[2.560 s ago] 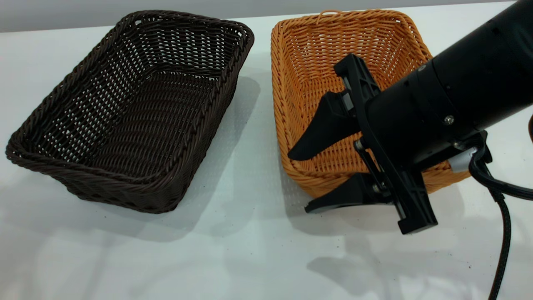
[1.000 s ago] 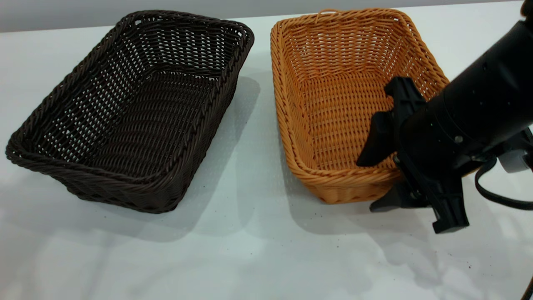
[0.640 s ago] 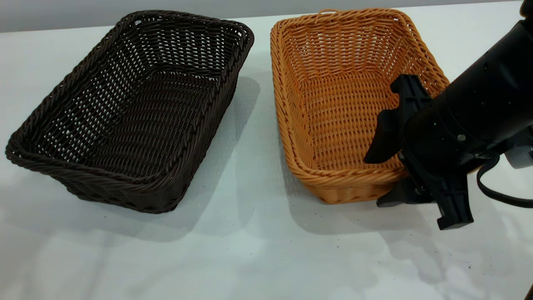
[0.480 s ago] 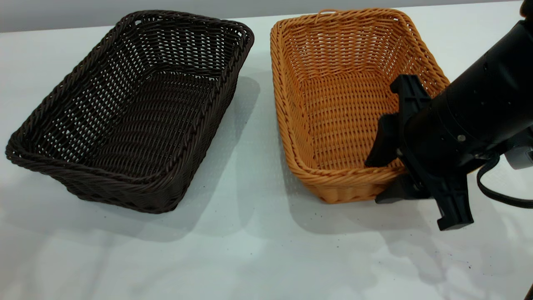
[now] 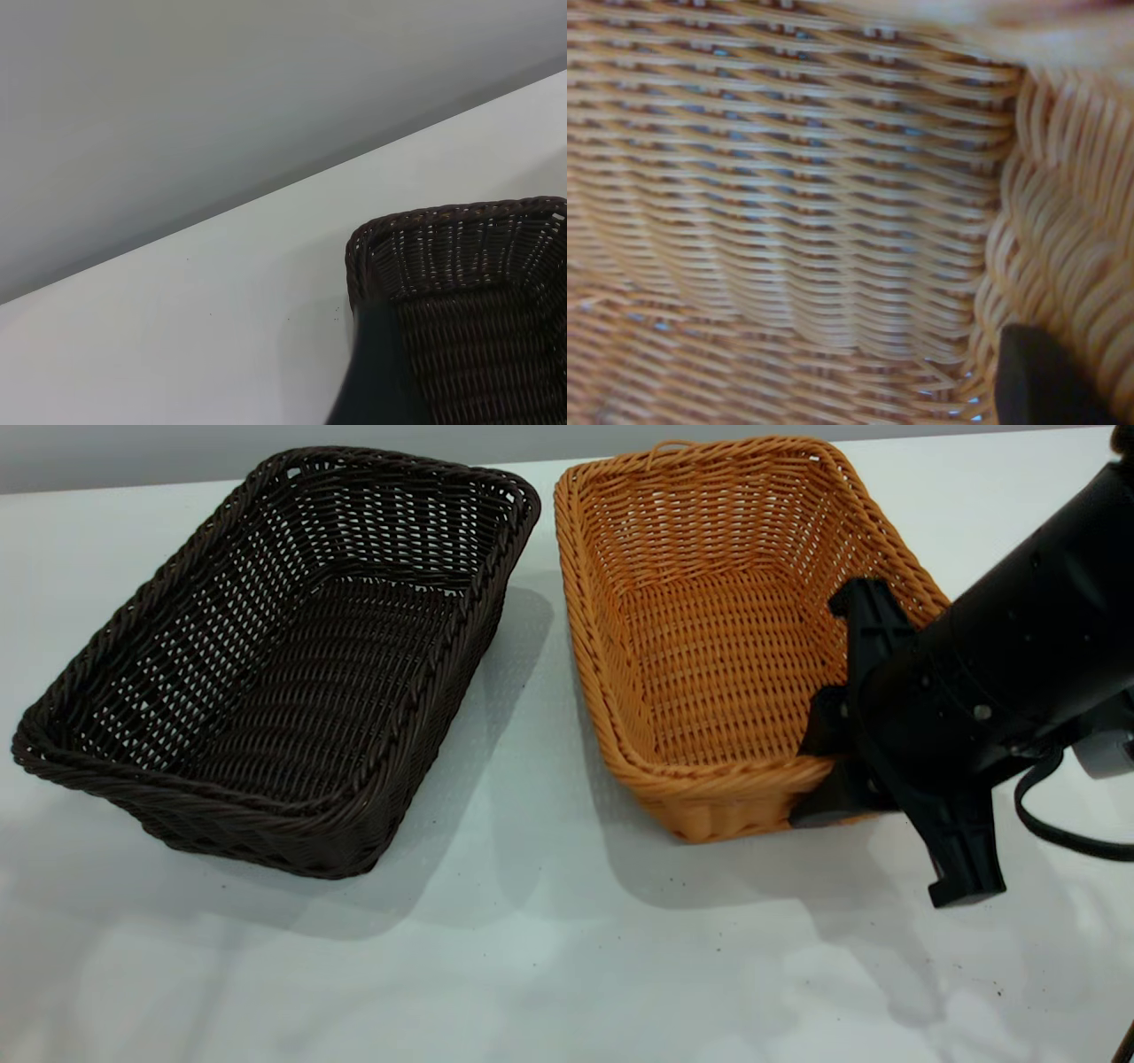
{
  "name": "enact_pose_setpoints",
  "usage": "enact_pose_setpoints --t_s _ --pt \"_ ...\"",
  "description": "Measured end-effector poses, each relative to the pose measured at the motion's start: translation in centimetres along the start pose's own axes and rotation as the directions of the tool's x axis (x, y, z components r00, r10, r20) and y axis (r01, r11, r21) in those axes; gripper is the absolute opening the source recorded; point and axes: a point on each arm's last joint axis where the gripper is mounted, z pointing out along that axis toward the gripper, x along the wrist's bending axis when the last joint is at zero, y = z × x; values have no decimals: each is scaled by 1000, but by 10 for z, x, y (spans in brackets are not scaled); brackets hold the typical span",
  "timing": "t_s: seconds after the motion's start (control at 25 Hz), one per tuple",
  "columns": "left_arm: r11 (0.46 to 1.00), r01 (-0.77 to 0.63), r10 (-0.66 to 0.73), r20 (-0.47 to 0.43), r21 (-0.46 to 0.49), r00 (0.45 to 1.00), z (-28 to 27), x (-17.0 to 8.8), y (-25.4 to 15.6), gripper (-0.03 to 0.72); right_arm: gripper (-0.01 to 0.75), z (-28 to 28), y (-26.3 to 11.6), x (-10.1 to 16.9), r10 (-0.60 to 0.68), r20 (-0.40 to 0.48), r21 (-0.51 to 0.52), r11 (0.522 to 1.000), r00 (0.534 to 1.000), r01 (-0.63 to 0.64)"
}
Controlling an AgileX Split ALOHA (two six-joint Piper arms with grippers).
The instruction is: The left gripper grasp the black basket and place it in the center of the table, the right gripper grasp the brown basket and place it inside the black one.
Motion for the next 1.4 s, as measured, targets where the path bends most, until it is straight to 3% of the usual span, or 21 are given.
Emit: enact_pose_setpoints --t_s 0.28,0.44,0.72,0.84,1.08,1.2,1.4 --pt "1000 15 -15 5 4 1000 2 0 0 447 104 -31 23 22 -39 -132 -101 995 990 26" --pt "996 80 -82 39 40 996 14 -3 -4 447 104 -64 38 38 -196 -234 -110 979 952 174" --pt "987 54 -79 166 153 983 53 -31 -14 447 104 -121 66 49 -426 -373 -167 904 824 392" --pt "976 46 -95 225 211 970 69 -50 -21 447 104 -137 74 47 -532 -401 -170 843 746 510" --pt "952 21 -117 301 304 947 93 -83 -34 447 104 -147 80 44 -626 -438 -161 761 646 628" --pt "937 36 -154 319 347 935 100 -97 -38 447 104 -152 73 46 -679 -472 -155 692 563 705" --pt "896 120 -258 282 427 924 112 -105 -49 447 104 -163 68 59 -700 -511 -183 655 499 733"
